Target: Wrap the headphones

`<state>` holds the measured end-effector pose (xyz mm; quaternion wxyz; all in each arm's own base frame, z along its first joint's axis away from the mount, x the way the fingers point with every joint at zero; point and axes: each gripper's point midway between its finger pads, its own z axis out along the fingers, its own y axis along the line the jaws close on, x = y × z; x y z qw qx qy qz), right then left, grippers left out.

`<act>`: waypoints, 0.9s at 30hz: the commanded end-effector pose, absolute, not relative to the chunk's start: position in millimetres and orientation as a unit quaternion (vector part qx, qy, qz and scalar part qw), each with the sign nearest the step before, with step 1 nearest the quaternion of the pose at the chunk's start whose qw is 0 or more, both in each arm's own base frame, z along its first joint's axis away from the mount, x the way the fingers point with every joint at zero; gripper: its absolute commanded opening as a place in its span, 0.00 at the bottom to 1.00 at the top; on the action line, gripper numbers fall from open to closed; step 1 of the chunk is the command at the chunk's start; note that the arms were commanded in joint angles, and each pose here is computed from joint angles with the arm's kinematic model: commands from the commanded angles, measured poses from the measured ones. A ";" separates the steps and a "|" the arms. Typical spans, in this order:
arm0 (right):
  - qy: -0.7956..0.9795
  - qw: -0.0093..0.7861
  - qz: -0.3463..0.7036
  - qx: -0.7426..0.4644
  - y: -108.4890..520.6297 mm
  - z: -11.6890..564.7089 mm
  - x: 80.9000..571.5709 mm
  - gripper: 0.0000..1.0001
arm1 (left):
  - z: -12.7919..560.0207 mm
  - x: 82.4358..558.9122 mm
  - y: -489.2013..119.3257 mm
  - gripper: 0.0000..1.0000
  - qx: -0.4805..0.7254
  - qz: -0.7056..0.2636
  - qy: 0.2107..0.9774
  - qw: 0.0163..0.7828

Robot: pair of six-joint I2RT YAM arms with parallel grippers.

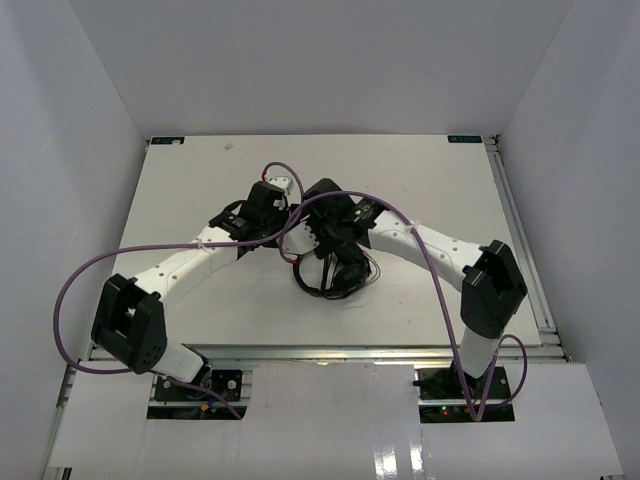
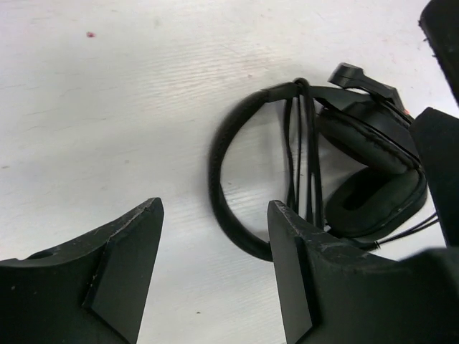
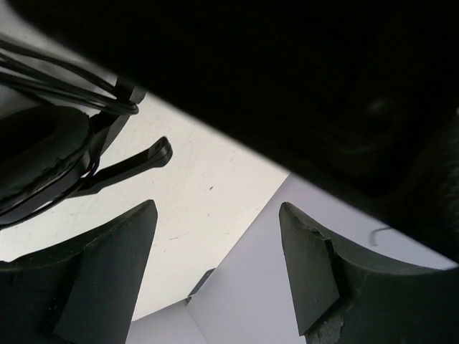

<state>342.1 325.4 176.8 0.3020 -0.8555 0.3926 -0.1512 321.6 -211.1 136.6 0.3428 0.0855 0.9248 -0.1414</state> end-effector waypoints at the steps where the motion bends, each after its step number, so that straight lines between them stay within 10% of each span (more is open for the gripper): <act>1: 0.413 0.336 -0.141 -0.835 343.2 202.8 350.2 0.75 | 167.3 320.9 -187.1 0.72 0.080 -0.115 0.911 0.389; 17: 0.552 0.363 0.029 -0.750 249.4 246.6 298.8 0.88 | 204.9 256.3 -174.7 0.94 0.109 -0.229 0.859 0.445; 27: 0.729 0.549 0.125 -0.388 132.0 304.8 290.5 0.90 | 236.2 185.7 -179.1 0.98 0.175 -0.347 0.773 0.501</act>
